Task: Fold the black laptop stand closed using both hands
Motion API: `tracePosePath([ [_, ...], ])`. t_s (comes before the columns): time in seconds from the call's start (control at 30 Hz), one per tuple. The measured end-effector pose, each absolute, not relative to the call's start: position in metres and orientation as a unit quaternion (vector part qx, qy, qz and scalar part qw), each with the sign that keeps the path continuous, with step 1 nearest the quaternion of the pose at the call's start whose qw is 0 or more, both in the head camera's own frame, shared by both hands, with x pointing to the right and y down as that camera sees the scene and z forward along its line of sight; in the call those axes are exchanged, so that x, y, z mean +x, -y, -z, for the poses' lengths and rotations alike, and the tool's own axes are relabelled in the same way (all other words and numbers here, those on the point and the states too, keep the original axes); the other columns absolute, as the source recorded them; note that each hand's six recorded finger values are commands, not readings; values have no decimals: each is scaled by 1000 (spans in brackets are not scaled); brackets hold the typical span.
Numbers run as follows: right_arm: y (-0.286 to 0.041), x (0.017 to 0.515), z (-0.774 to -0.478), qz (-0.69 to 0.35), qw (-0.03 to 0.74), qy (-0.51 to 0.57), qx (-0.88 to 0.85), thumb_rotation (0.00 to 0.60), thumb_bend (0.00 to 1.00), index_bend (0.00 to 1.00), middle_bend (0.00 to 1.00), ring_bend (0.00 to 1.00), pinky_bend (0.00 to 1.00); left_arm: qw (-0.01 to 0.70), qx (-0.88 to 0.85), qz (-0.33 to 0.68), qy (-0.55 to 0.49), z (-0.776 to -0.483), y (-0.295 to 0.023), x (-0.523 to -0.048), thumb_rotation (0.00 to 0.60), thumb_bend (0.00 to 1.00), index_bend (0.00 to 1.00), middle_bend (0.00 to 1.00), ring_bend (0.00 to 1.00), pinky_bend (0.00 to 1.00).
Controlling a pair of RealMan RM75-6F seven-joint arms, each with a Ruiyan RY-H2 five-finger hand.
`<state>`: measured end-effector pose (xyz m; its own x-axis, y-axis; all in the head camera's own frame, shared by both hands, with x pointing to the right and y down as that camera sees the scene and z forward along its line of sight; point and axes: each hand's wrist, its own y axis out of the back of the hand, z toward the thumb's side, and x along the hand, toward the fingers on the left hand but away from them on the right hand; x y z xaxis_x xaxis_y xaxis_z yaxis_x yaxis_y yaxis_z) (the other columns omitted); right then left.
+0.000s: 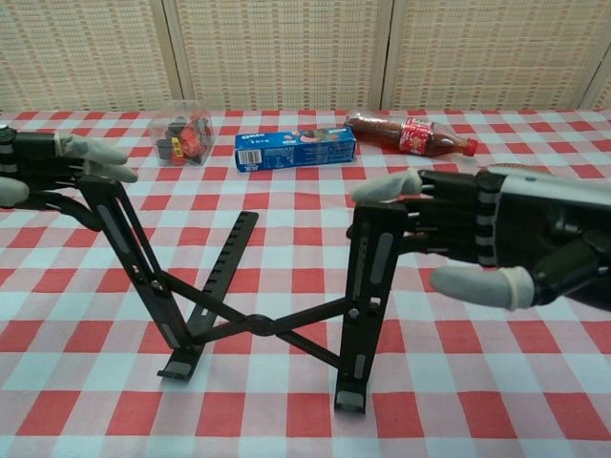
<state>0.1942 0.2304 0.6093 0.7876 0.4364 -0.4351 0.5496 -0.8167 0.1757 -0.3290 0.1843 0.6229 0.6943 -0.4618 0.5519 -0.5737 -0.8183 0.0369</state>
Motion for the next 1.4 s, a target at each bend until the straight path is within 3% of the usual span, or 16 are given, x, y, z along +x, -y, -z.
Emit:
tracePosePath([
  [0.37, -192, 212, -581, 222, 72, -295, 927, 600, 291, 170, 208, 81, 79, 15, 922, -317, 220, -638, -199, -318, 600, 223, 239, 117, 74, 227],
  [0.63, -184, 216, -584, 238, 73, -307, 919, 600, 291, 169, 203, 81, 79, -43, 920, -339, 192, -658, -208, -298, 600, 302, 324, 117, 74, 227],
  [0.83, -185, 217, -589, 243, 79, -307, 917, 600, 292, 170, 203, 81, 78, -84, 913, -357, 177, -673, -214, -291, 600, 309, 334, 117, 74, 227],
  [1.4, -184, 223, -600, 250, 93, -318, 910, 600, 291, 170, 201, 81, 78, -115, 908, -364, 172, -693, -219, -267, 600, 359, 396, 117, 74, 227],
])
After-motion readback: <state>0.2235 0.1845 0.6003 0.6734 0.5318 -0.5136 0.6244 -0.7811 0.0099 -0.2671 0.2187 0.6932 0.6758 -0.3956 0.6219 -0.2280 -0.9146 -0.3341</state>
